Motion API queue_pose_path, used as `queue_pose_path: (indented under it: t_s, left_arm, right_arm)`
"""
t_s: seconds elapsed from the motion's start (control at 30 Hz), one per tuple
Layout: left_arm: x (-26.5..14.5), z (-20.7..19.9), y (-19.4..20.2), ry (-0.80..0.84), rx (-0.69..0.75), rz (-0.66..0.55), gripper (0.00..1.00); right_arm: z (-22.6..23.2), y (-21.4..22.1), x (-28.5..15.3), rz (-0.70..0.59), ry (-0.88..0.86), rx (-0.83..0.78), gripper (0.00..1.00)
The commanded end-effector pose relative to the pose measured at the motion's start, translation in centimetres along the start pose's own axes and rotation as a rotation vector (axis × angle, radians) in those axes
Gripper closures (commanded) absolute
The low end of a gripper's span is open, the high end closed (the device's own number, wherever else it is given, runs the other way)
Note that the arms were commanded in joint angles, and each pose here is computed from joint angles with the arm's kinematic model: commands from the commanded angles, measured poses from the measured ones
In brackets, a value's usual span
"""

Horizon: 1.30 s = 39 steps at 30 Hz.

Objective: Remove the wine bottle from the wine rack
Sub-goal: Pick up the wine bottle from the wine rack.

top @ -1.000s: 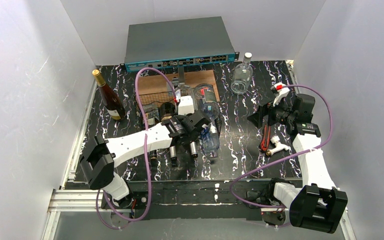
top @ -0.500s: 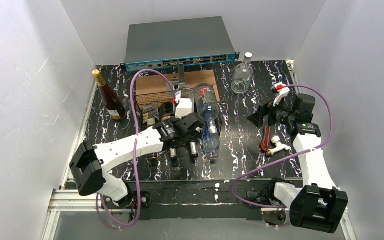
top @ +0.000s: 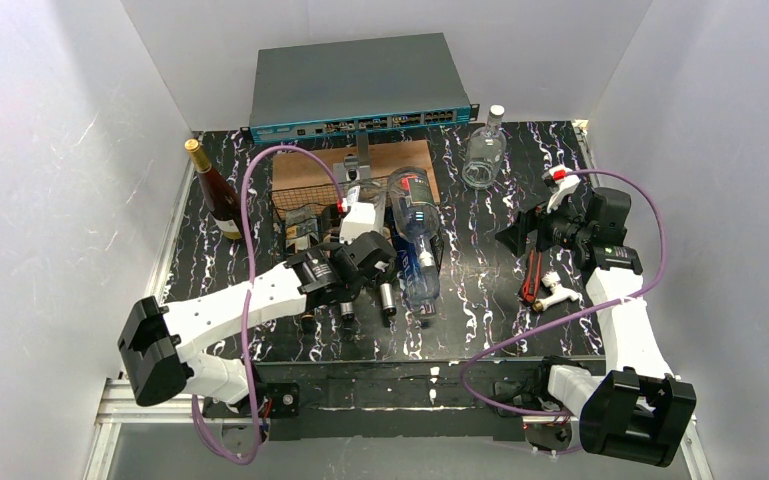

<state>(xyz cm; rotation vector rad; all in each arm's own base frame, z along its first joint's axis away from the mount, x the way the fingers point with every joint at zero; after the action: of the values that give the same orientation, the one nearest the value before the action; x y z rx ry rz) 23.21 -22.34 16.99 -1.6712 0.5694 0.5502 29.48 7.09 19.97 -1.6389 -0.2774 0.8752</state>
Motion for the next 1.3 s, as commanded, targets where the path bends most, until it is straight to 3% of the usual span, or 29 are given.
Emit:
queue_pose_path:
  t_s: [0.0, 1.27]
  left_arm:
    - [-2.7, -0.5, -6.0, 0.062, -0.137, -0.22, 1.0]
    - [-7.8, 0.1, -7.8, 0.273, -0.202, -0.222, 1.0]
  right_arm:
    - [-0.2, -0.7, -0.2, -0.032, 0.01, -0.038, 0.02]
    - [0.2, -0.6, -0.1, -0.04, -0.018, -0.039, 0.02]
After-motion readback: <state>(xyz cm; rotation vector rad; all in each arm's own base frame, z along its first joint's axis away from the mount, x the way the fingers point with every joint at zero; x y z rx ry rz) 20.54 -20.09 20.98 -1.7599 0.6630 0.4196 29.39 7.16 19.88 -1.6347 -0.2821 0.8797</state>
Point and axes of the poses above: each gripper's point midway between its finger pads, its own x axis out along the fingers, its own z axis along the line the jaws close on, y = z × x, the point moved 1 cm from there along -x, back along the fingers, and after that the axes turned 15 degrees about -x, right-handed, at the moved point
